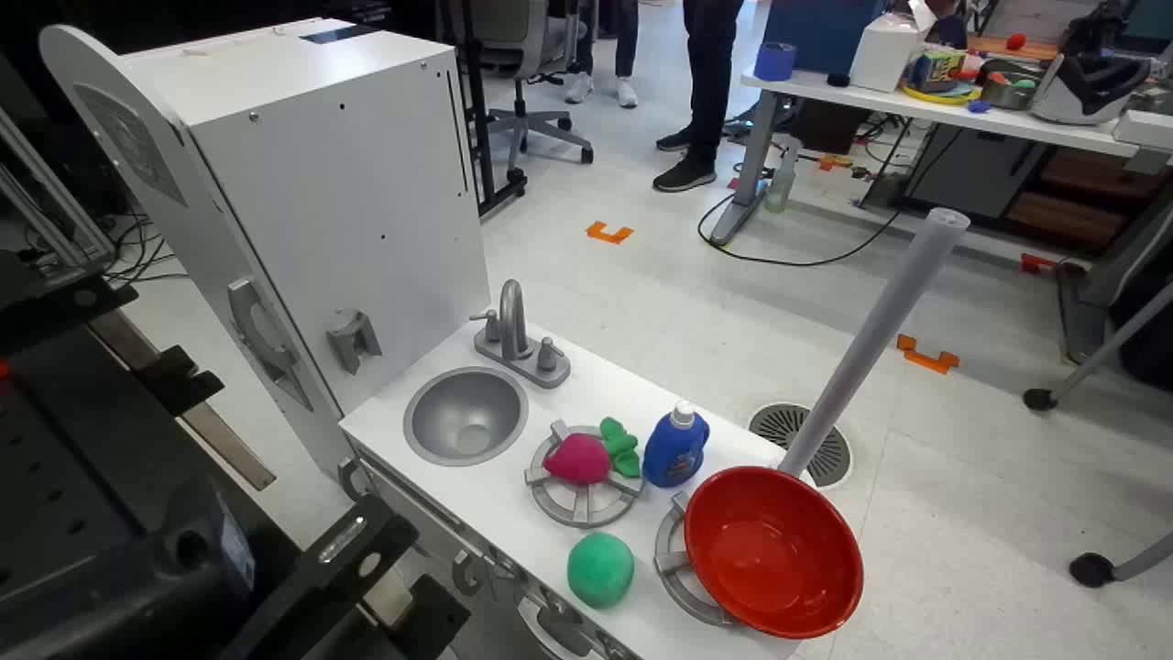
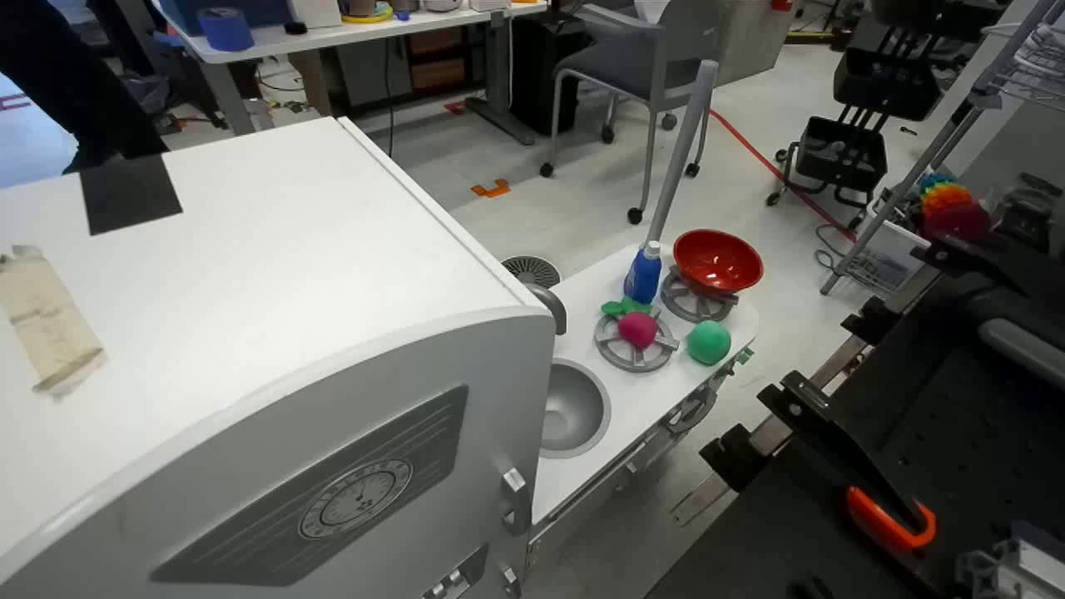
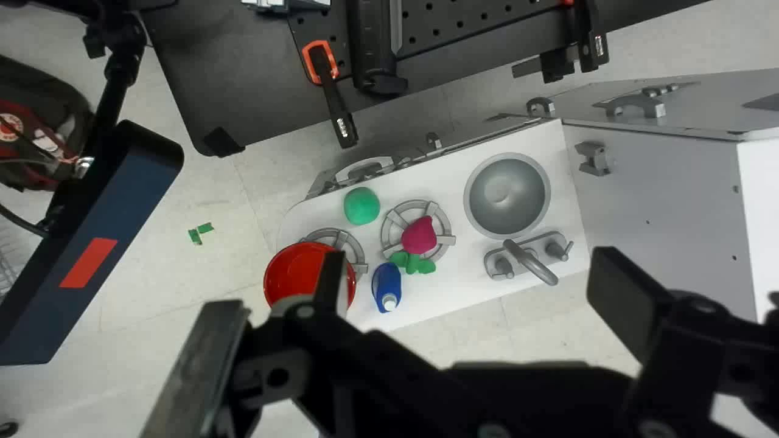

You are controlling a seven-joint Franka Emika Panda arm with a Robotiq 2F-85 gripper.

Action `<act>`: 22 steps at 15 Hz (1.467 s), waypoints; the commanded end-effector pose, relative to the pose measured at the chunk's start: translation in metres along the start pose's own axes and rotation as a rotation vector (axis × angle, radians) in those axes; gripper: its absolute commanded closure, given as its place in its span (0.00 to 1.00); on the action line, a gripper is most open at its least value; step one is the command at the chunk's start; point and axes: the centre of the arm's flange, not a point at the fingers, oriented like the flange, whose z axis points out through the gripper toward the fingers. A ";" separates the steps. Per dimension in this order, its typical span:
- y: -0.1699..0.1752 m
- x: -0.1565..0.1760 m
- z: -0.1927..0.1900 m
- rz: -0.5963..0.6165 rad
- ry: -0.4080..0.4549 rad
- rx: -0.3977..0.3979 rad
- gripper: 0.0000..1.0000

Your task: Move the tap nozzle to the right

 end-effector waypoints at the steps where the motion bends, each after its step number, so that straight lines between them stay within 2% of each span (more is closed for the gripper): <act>1: 0.000 0.000 -0.001 0.000 0.001 0.000 0.00; 18: 0.000 0.001 -0.002 0.000 0.004 0.000 0.00; 22: -0.030 0.030 0.008 0.110 -0.027 -0.016 0.00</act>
